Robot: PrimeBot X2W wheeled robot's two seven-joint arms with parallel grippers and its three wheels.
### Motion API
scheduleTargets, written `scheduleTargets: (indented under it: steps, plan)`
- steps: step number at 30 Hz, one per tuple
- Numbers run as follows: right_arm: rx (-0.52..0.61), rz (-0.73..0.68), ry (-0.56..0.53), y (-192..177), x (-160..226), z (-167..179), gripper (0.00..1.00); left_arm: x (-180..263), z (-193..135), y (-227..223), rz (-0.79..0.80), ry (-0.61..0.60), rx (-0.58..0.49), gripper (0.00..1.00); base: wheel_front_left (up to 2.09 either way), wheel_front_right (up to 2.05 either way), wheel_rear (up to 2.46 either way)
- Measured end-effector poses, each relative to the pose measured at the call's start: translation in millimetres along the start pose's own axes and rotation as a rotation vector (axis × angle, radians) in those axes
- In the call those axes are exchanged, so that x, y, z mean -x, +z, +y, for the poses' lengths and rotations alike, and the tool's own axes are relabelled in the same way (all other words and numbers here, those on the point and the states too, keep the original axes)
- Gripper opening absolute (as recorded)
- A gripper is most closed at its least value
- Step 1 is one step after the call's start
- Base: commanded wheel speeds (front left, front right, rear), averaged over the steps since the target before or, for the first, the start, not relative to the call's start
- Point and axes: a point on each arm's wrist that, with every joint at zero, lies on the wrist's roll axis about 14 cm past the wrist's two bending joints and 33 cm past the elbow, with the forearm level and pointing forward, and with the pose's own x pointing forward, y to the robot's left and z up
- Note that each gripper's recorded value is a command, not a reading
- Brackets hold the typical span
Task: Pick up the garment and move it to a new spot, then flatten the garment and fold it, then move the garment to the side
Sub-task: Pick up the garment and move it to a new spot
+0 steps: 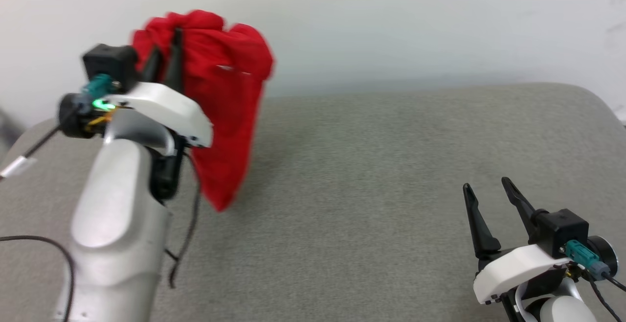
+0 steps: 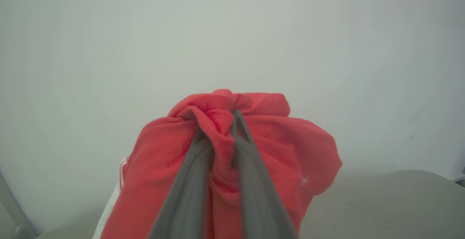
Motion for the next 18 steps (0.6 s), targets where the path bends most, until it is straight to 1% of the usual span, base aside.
scheduleTargets:
  steps: [4,9,11,14,18]
  plan:
    - [0.004,0.001,-0.077,3,14,-24,1.0,-6,-79,-8,0.012,-0.174,0.094,0.0,0.0,0.0,0.0]
    - [0.007,0.015,-0.164,1,32,-51,1.0,7,-167,-31,0.077,-0.391,0.161,0.0,0.0,0.0,0.0]
    - [0.007,0.024,-0.186,-2,35,-57,1.0,18,-193,-50,0.13,-0.464,0.176,0.0,0.0,0.0,0.0]
    - [0.0,0.043,-0.21,-8,38,-65,1.0,42,-224,-91,0.246,-0.553,0.193,0.0,0.0,0.0,0.0]
    - [-0.004,0.065,-0.238,-16,41,-73,1.0,88,-245,-153,0.45,-0.622,0.213,0.0,0.0,0.0,0.0]
